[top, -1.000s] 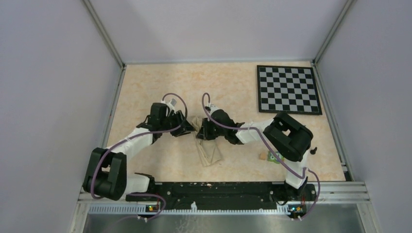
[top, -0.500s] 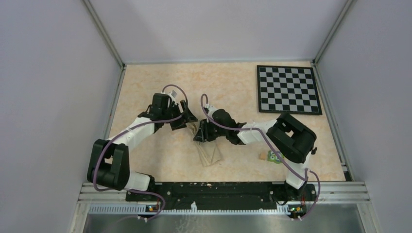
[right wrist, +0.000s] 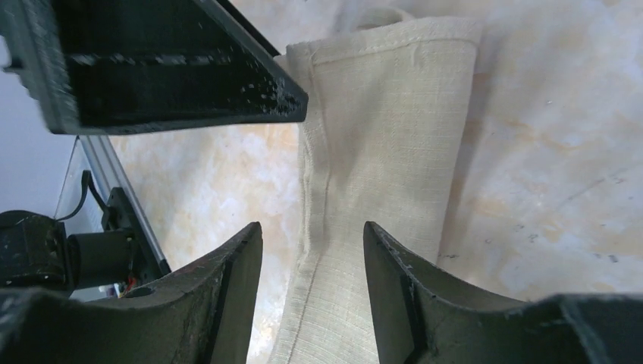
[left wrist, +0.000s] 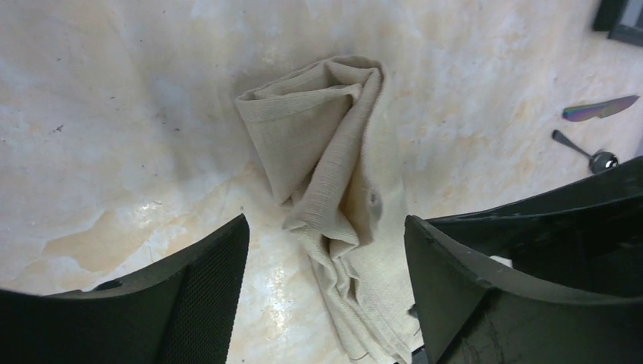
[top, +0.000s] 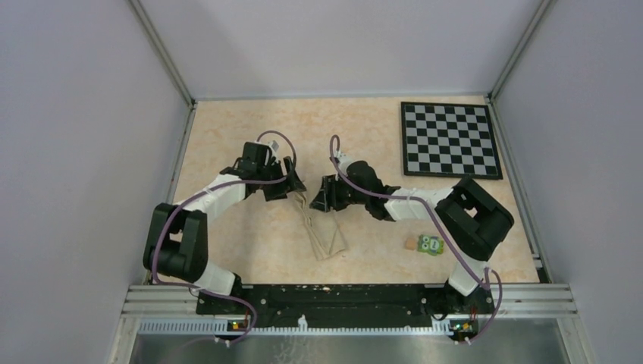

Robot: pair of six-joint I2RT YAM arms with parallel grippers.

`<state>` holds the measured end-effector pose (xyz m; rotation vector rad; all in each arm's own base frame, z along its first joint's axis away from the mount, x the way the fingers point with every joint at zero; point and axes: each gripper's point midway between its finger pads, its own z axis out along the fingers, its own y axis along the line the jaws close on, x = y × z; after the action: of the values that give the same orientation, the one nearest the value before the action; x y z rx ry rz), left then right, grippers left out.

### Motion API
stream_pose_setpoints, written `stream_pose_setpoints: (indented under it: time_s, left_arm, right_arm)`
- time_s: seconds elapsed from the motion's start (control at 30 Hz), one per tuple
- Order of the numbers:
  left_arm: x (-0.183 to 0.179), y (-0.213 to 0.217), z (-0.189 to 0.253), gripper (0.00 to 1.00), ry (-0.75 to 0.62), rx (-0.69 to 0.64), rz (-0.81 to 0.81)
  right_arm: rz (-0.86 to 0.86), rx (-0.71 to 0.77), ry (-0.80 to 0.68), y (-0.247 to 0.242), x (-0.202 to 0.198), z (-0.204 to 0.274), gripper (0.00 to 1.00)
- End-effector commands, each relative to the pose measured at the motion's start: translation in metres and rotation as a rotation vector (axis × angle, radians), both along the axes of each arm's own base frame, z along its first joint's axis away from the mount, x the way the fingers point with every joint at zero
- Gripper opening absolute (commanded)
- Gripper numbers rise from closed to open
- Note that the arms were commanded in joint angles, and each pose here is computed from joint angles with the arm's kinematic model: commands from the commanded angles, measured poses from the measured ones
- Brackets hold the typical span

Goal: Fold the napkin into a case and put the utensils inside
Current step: Fold the 2/3-rectangle-folded napkin at the center of the board, then stuff the top corner of the smaller-rectangle-folded napkin into the folded napkin.

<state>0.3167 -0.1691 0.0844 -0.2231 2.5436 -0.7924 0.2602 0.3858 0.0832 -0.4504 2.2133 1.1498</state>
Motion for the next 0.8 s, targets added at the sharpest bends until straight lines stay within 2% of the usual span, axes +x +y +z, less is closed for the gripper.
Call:
stream_pose_setpoints:
  time_s: [0.0,0.13,0.2,0.27,0.37,0.43,0.57,0.6,0.67,0.7,0.77]
  left_arm:
    - [0.016,0.002,0.004,0.75,-0.055,0.03,-0.021]
    - [0.026,-0.002,0.003,0.55,-0.062,0.022,-0.026]
    - [0.03,-0.005,0.005,0.48,-0.067,0.004,-0.03]
    - [0.032,-0.007,0.006,0.45,-0.071,-0.003,-0.028]
    - [0.033,-0.011,0.008,0.52,-0.075,-0.025,-0.042]
    - [0.033,-0.013,0.007,0.5,-0.068,-0.032,-0.044]
    - [0.031,-0.012,0.006,0.26,-0.054,-0.032,-0.041]
    - [0.03,-0.012,0.007,0.27,-0.054,-0.031,-0.043]
    - [0.026,-0.012,0.009,0.5,-0.057,-0.032,-0.05]
    - [0.025,-0.011,0.01,0.57,-0.059,-0.032,-0.049]
    - [0.021,-0.01,0.01,0.6,-0.056,-0.03,-0.05]
  right_arm:
    - [0.021,0.033,-0.075,0.003,0.008,0.016,0.5]
    - [0.049,0.003,-0.128,0.008,0.013,0.008,0.49]
    - [0.059,-0.024,-0.201,0.014,0.016,0.01,0.51]
    - [0.067,-0.068,-0.27,0.018,0.019,0.008,0.52]
    - [0.076,-0.11,-0.355,0.025,0.024,0.013,0.53]
    - [0.077,-0.112,-0.388,0.031,0.028,0.018,0.53]
    - [0.03,-0.121,-0.418,0.031,0.04,0.023,0.5]
    - [0.02,-0.117,-0.422,0.031,0.041,0.024,0.49]
    - [0.0,-0.117,-0.419,0.03,0.044,0.025,0.49]
    - [-0.007,-0.114,-0.416,0.03,0.045,0.025,0.49]
    - [-0.001,-0.103,-0.406,0.033,0.044,0.023,0.48]
